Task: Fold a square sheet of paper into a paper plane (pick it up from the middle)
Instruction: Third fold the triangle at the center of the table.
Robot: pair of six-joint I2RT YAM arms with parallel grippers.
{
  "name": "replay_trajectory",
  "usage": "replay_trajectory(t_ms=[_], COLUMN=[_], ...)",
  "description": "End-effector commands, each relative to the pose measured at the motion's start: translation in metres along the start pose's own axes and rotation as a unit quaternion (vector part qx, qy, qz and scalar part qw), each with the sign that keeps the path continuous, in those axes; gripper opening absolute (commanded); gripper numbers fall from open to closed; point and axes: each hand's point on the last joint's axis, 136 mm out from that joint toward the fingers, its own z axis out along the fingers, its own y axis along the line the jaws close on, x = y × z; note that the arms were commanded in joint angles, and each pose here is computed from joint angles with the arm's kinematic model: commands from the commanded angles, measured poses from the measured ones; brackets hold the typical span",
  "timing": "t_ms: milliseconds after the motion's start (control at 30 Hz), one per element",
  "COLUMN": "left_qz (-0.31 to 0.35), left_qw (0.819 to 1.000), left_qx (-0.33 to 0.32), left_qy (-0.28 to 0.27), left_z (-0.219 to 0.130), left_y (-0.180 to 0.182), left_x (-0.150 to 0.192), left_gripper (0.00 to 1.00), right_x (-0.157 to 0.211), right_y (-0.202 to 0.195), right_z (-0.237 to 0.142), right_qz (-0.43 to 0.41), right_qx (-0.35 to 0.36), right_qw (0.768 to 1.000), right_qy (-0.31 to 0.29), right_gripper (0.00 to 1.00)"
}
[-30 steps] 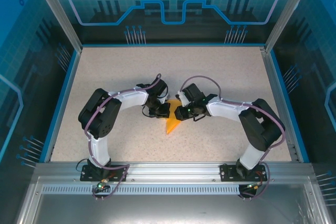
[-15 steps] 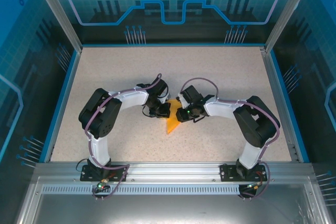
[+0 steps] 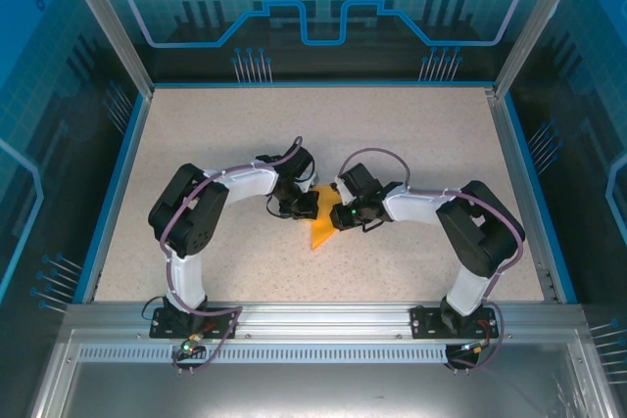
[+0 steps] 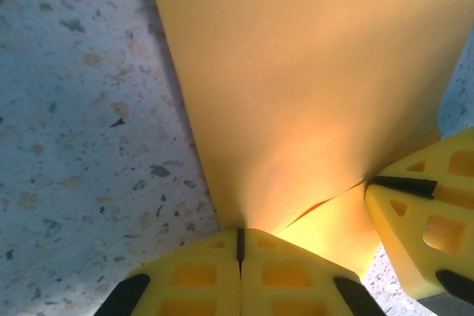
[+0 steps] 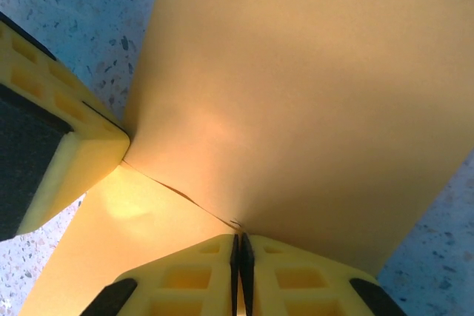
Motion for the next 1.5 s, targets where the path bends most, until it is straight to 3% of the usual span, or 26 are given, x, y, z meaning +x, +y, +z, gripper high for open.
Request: replay_trajectory(t_ms=[0, 267, 733, 1100, 1467], left_qz=[-0.002, 0.001, 0.010, -0.020, 0.001], left_qw=[1.000, 1.000, 0.998, 0.996, 0.996], left_qx=[-0.011, 0.010, 0.017, 0.067, 0.083], left_qy=[0.014, -0.001, -0.053, -0.047, -0.033], left_z=[0.011, -0.004, -0.073, -0.064, -0.021], left_y=[0.008, -0.009, -0.039, -0.052, -0.055], left_x=[0.002, -0.008, -0.016, 0.047, 0.057], left_gripper=[0.06, 0.09, 0.31, 0.29, 0.15], right_x=[0.044, 0.054, 0.058, 0.056, 0.055], right_y=[-0.023, -0.033, -0.035, -0.032, -0.028], right_z=[0.011, 0.017, 0.021, 0.022, 0.023], right_qz=[0.011, 0.006, 0.005, 0.011, 0.019], right_qx=[0.046, 0.063, 0.065, 0.053, 0.037], right_qw=[0.997, 0.995, 0.994, 0.995, 0.996], right_qy=[0.060, 0.076, 0.083, 0.080, 0.077], right_gripper=[0.13, 0.12, 0.12, 0.12, 0.12])
